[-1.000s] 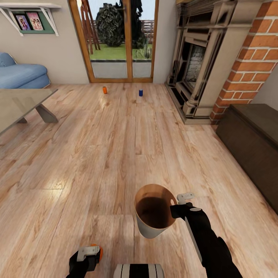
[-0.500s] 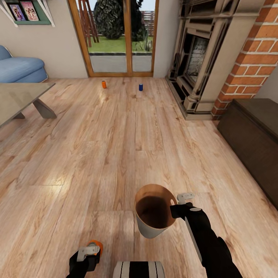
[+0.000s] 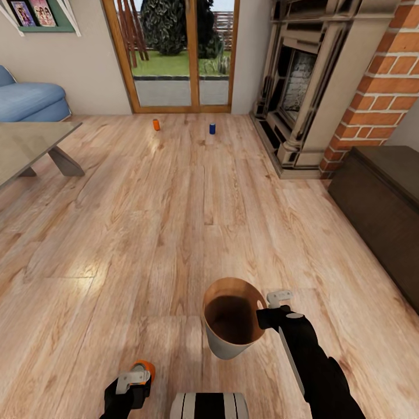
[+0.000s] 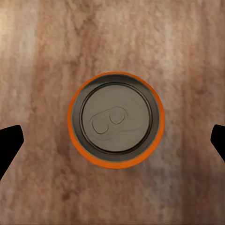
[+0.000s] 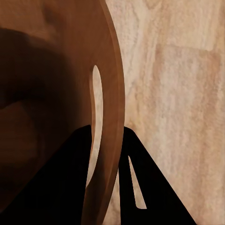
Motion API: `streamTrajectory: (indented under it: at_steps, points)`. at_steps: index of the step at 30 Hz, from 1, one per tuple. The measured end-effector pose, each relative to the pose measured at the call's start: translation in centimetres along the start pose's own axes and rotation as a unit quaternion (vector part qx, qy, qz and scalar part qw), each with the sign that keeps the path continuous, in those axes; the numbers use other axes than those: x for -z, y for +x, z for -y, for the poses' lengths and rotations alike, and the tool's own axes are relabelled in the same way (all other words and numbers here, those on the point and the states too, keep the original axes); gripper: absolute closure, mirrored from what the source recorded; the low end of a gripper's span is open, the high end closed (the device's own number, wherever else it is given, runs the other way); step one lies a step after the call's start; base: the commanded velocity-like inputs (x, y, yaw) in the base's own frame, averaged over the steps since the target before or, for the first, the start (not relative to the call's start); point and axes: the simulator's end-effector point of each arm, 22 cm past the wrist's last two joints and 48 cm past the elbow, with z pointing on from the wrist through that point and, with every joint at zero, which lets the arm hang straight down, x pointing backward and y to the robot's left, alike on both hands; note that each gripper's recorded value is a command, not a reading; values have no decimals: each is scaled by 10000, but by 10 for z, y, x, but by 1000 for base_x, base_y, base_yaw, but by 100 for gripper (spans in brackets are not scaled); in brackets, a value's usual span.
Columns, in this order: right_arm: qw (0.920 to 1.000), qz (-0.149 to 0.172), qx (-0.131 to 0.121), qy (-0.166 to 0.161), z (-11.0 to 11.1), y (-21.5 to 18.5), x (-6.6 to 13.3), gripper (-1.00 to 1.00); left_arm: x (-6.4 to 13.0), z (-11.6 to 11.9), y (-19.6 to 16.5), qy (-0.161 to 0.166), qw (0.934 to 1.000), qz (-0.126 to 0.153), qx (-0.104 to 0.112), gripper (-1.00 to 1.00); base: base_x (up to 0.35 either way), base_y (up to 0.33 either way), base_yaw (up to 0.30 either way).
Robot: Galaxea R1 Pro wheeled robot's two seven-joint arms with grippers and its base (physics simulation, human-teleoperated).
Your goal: Put the three can of soda from the living room inside the tash can in the kitchen.
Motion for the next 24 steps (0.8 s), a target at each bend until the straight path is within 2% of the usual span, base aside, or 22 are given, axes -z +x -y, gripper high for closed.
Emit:
streamTrajectory:
  at_steps: [11,18,24]
  points:
    - [10000,-1,6,7,0,0,0,100,0,-1,0,-2,10000,4,-11,-100,5,0,0]
    - [10000,-4,11,6,0,0,0,100,0,0,0,3,10000,4,-13,-100,187,0,0]
    - [10000,31,9,5,1,-3,2,100,0,0,-1,4,10000,11,-12,-100,50,0,0]
